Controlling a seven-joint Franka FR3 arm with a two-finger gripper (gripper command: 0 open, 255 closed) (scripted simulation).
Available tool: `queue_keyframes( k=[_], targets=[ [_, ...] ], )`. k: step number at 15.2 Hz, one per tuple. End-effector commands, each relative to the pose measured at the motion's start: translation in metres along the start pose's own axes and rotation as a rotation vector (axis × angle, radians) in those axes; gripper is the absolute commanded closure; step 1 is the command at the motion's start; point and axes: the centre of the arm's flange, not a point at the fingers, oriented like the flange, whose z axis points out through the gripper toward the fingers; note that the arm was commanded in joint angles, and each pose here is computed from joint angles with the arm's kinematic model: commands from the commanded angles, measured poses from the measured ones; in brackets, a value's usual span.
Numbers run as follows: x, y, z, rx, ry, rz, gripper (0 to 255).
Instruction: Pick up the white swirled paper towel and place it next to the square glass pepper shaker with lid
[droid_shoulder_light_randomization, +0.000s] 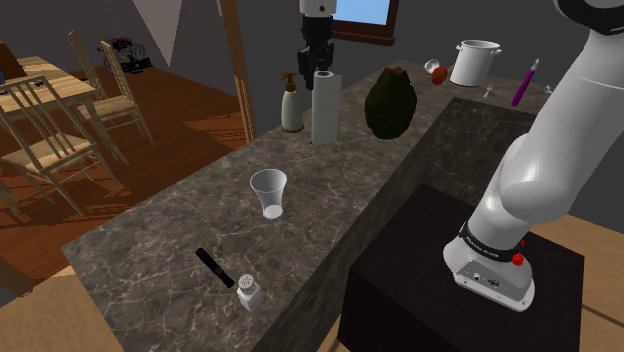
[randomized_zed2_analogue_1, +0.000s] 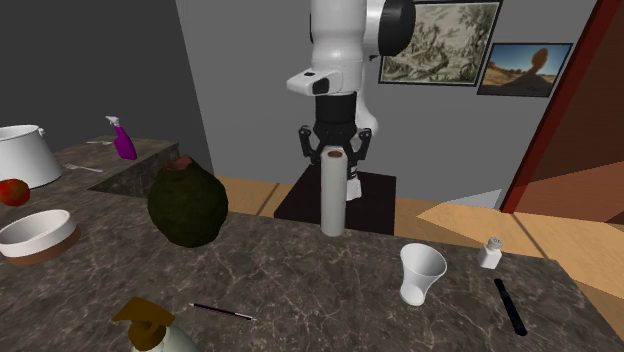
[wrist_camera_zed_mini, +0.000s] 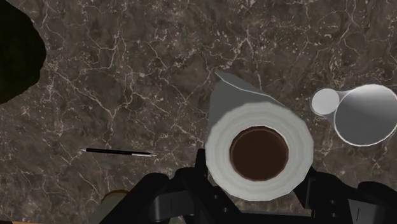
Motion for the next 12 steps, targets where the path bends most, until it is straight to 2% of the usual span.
queue_keyframes(
  k=[1, 12],
  targets=[
    [-0.007, -0.028, 0.0, 0.0, 0.0, 0.001, 255],
    [-0.047, -0.168, 0.002, 0.0, 0.0, 0.001, 255]
  ],
)
